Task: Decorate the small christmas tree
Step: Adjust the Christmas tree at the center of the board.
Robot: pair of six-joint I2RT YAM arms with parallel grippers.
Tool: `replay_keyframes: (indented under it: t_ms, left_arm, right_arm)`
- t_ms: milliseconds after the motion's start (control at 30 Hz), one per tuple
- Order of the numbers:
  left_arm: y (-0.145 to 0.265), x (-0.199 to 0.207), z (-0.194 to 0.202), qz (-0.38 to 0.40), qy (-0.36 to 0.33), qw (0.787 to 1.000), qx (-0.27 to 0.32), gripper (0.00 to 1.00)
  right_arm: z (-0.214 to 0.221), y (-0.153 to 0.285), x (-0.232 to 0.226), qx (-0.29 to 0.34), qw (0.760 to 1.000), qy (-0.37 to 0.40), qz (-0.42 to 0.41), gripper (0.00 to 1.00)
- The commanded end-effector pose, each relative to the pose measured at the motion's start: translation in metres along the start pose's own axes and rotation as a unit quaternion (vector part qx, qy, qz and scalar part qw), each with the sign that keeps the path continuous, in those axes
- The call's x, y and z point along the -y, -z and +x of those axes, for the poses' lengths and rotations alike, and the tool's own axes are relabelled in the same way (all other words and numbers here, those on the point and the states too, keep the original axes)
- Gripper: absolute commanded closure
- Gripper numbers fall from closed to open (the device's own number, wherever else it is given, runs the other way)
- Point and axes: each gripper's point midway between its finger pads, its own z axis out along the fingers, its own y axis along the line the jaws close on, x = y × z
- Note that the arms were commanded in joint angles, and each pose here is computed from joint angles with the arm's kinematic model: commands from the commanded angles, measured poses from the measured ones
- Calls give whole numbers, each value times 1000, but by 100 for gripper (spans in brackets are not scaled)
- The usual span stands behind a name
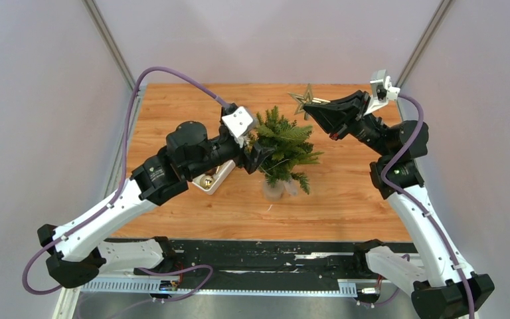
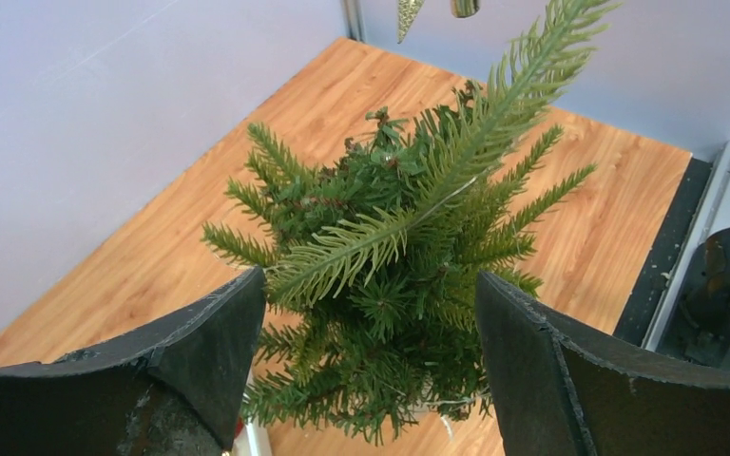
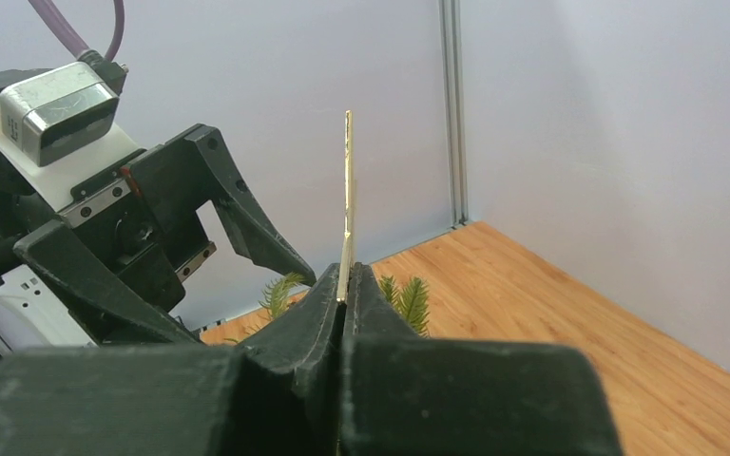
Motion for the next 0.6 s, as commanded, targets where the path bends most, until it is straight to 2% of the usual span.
replay_keyframes:
  t_ms: [0, 33, 200, 433, 567]
  left_arm:
    - [8, 1, -7, -3, 16, 1000, 27, 10]
    - [7, 0, -3, -5, 4, 1000, 27, 9]
    - [3, 0, -35, 2, -40, 994, 100, 4]
    - [-14, 18, -30, 42, 16, 993, 106, 10]
    - [-25, 15, -28, 31, 26, 994, 105, 12]
  right_arm:
    - [-5, -4, -7, 3, 1000, 0, -22, 100]
    - [-4, -4, -7, 2, 1000, -2, -23, 100]
    - [-4, -4, -6, 6, 1000, -13, -21, 100]
    - [-7, -4, -10, 6, 1000, -12, -24, 100]
    - [-8, -3, -12, 6, 1000, -10, -26, 100]
